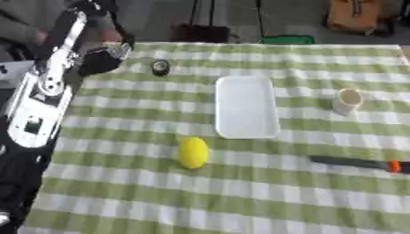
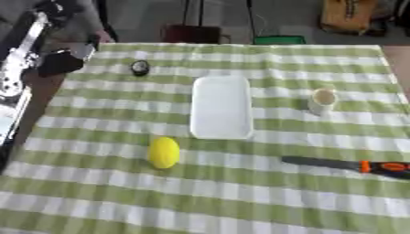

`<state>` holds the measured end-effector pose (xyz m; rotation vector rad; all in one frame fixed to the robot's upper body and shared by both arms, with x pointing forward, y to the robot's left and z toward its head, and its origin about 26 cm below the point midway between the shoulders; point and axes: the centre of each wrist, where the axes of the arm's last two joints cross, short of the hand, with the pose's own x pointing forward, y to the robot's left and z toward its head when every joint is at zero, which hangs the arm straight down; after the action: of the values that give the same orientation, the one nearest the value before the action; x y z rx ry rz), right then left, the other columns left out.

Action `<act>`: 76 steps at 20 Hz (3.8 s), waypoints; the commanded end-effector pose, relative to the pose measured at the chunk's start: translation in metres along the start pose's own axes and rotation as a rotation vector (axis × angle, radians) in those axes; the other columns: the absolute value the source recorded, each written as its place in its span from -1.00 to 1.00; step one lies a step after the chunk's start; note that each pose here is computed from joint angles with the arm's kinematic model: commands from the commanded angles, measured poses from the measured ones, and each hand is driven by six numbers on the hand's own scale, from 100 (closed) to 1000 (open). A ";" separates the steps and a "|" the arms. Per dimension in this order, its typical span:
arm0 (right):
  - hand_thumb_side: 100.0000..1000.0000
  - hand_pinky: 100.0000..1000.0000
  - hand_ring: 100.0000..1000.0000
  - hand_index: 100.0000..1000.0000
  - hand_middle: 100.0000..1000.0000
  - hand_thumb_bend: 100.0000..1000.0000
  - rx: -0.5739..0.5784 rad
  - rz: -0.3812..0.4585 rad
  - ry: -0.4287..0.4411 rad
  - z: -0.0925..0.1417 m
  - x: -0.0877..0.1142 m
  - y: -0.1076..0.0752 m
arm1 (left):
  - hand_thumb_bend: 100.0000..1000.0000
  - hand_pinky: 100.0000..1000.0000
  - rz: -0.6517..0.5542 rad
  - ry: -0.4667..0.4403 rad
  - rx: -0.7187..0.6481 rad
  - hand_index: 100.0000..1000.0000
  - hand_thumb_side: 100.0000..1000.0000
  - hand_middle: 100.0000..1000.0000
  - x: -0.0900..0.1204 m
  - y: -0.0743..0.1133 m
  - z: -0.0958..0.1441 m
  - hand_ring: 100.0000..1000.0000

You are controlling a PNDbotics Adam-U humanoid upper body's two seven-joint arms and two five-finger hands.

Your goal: Pick up objects on the table and place them in the box.

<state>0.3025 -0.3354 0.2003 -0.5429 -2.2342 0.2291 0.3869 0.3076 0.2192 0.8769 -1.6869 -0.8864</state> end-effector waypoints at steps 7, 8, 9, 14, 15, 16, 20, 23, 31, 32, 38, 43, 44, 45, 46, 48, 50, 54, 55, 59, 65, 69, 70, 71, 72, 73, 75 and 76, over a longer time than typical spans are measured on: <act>0.41 0.10 0.23 0.58 0.35 -0.10 0.031 0.018 -0.016 -0.002 0.003 -0.004 | -0.42 0.74 -0.172 0.224 -0.375 0.56 -0.68 0.78 -0.049 0.010 -0.058 0.76; 0.41 0.10 0.23 0.58 0.35 -0.10 0.033 0.017 -0.015 -0.002 0.003 -0.003 | -0.42 0.74 -0.172 0.253 -0.399 0.56 -0.68 0.78 -0.053 0.007 -0.063 0.76; 0.41 0.10 0.23 0.58 0.35 -0.09 0.035 0.016 -0.015 -0.002 0.003 -0.003 | -0.40 0.75 -0.169 0.287 -0.416 0.59 -0.68 0.78 -0.058 0.003 -0.067 0.76; 0.40 0.10 0.23 0.58 0.35 -0.09 0.042 0.011 -0.021 -0.003 0.004 -0.002 | -0.38 0.75 -0.156 0.421 -0.414 0.62 -0.68 0.78 -0.066 -0.024 -0.084 0.76; 0.40 0.10 0.23 0.58 0.35 -0.09 0.043 0.010 -0.023 -0.003 0.004 -0.002 | -0.37 0.75 -0.161 0.429 -0.405 0.62 -0.68 0.78 -0.065 -0.026 -0.085 0.76; 0.40 0.10 0.23 0.58 0.35 -0.09 0.045 0.009 -0.025 -0.003 0.005 -0.002 | -0.37 0.75 -0.167 0.435 -0.393 0.62 -0.68 0.78 -0.064 -0.029 -0.087 0.76; 0.40 0.10 0.23 0.58 0.34 -0.08 0.049 0.005 -0.034 -0.005 0.007 -0.001 | -0.37 0.74 -0.170 0.428 -0.303 0.66 -0.67 0.78 -0.057 -0.029 -0.093 0.75; 0.40 0.10 0.23 0.58 0.34 -0.08 0.046 0.006 -0.037 -0.005 0.007 -0.001 | -0.36 0.74 -0.162 0.421 -0.230 0.67 -0.66 0.77 -0.054 -0.027 -0.094 0.75; 0.40 0.10 0.22 0.58 0.34 -0.10 0.043 0.006 -0.042 -0.005 0.009 -0.001 | -0.37 0.73 -0.136 0.440 -0.152 0.67 -0.63 0.76 -0.059 -0.026 -0.092 0.73; 0.40 0.10 0.22 0.58 0.34 -0.07 0.042 0.006 -0.042 -0.005 0.009 -0.001 | -0.38 0.73 -0.132 0.447 -0.145 0.67 -0.63 0.76 -0.060 -0.026 -0.091 0.73; 0.39 0.10 0.22 0.58 0.34 -0.07 0.040 0.007 -0.045 -0.006 0.010 -0.001 | -0.38 0.73 -0.120 0.481 -0.107 0.68 -0.64 0.75 -0.065 -0.027 -0.089 0.73; 0.39 0.10 0.22 0.58 0.34 -0.06 0.039 0.009 -0.045 -0.006 0.010 -0.002 | -0.40 0.74 -0.134 0.513 -0.087 0.68 -0.62 0.76 -0.068 -0.029 -0.088 0.74; 0.39 0.10 0.22 0.58 0.34 -0.06 0.039 0.009 -0.045 -0.006 0.010 -0.002 | -0.40 0.75 -0.137 0.519 -0.087 0.68 -0.63 0.76 -0.068 -0.029 -0.088 0.74; 0.39 0.10 0.22 0.58 0.34 -0.06 0.039 0.008 -0.045 -0.006 0.010 -0.001 | -0.40 0.75 -0.143 0.528 -0.088 0.68 -0.63 0.76 -0.069 -0.030 -0.088 0.74; 0.39 0.10 0.22 0.58 0.34 -0.06 0.039 0.008 -0.045 -0.006 0.010 -0.001 | -0.41 0.75 -0.147 0.534 -0.089 0.68 -0.63 0.76 -0.069 -0.030 -0.088 0.74; 0.39 0.10 0.22 0.58 0.34 -0.06 0.040 0.007 -0.045 -0.006 0.010 -0.001 | -0.41 0.75 -0.150 0.541 -0.091 0.68 -0.62 0.76 -0.069 -0.030 -0.088 0.74; 0.39 0.10 0.22 0.58 0.34 -0.06 0.040 0.007 -0.045 -0.006 0.010 -0.001 | -0.42 0.76 -0.145 0.552 -0.107 0.70 -0.59 0.77 -0.070 -0.031 -0.087 0.75; 0.39 0.10 0.22 0.58 0.34 -0.06 0.040 0.007 -0.045 -0.006 0.010 -0.001 | -0.39 0.78 -0.127 0.564 -0.132 0.72 -0.56 0.78 -0.071 -0.031 -0.087 0.76; 0.39 0.10 0.22 0.58 0.34 -0.06 0.040 0.007 -0.045 -0.006 0.010 -0.001 | -0.39 0.78 -0.120 0.565 -0.144 0.72 -0.56 0.78 -0.071 -0.031 -0.087 0.76; 0.40 0.10 0.22 0.58 0.34 -0.06 0.040 0.006 -0.046 -0.006 0.010 -0.001 | -0.41 0.80 -0.099 0.565 -0.180 0.71 -0.55 0.77 -0.072 -0.031 -0.087 0.76; 0.40 0.10 0.22 0.58 0.34 -0.05 0.041 0.005 -0.046 -0.006 0.010 -0.001 | -0.44 0.79 -0.102 0.569 -0.172 0.71 -0.55 0.76 -0.071 -0.030 -0.088 0.75; 0.40 0.10 0.22 0.58 0.34 -0.05 0.041 0.005 -0.046 -0.006 0.010 -0.001 | -0.46 0.79 -0.112 0.579 -0.151 0.71 -0.55 0.76 -0.072 -0.030 -0.088 0.75; 0.40 0.10 0.22 0.58 0.34 -0.05 0.041 0.005 -0.046 -0.006 0.010 -0.001 | -0.46 0.79 -0.115 0.583 -0.144 0.71 -0.54 0.76 -0.072 -0.029 -0.088 0.75; 0.40 0.10 0.22 0.58 0.34 -0.05 0.042 0.005 -0.045 -0.006 0.010 -0.001 | -0.47 0.79 -0.117 0.586 -0.141 0.71 -0.54 0.76 -0.072 -0.030 -0.088 0.75; 0.40 0.10 0.22 0.58 0.34 -0.05 0.042 0.004 -0.045 -0.006 0.010 -0.001 | -0.47 0.79 -0.118 0.589 -0.140 0.71 -0.54 0.76 -0.072 -0.030 -0.088 0.75; 0.40 0.10 0.22 0.58 0.34 -0.05 0.042 0.004 -0.046 -0.006 0.010 -0.001 | -0.47 0.79 -0.119 0.592 -0.138 0.71 -0.54 0.76 -0.072 -0.030 -0.087 0.75; 0.40 0.10 0.22 0.58 0.34 -0.05 0.043 0.004 -0.046 -0.006 0.010 -0.001 | -0.48 0.79 -0.120 0.596 -0.139 0.71 -0.54 0.76 -0.073 -0.031 -0.087 0.75; 0.40 0.10 0.22 0.58 0.34 -0.05 0.044 0.004 -0.046 -0.006 0.010 -0.001 | -0.49 0.80 -0.119 0.598 -0.142 0.70 -0.54 0.76 -0.073 -0.031 -0.087 0.75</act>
<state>0.3040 -0.3311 0.1988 -0.5079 -2.2318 0.2737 0.4920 0.3318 0.1608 0.9829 -1.0362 -0.7448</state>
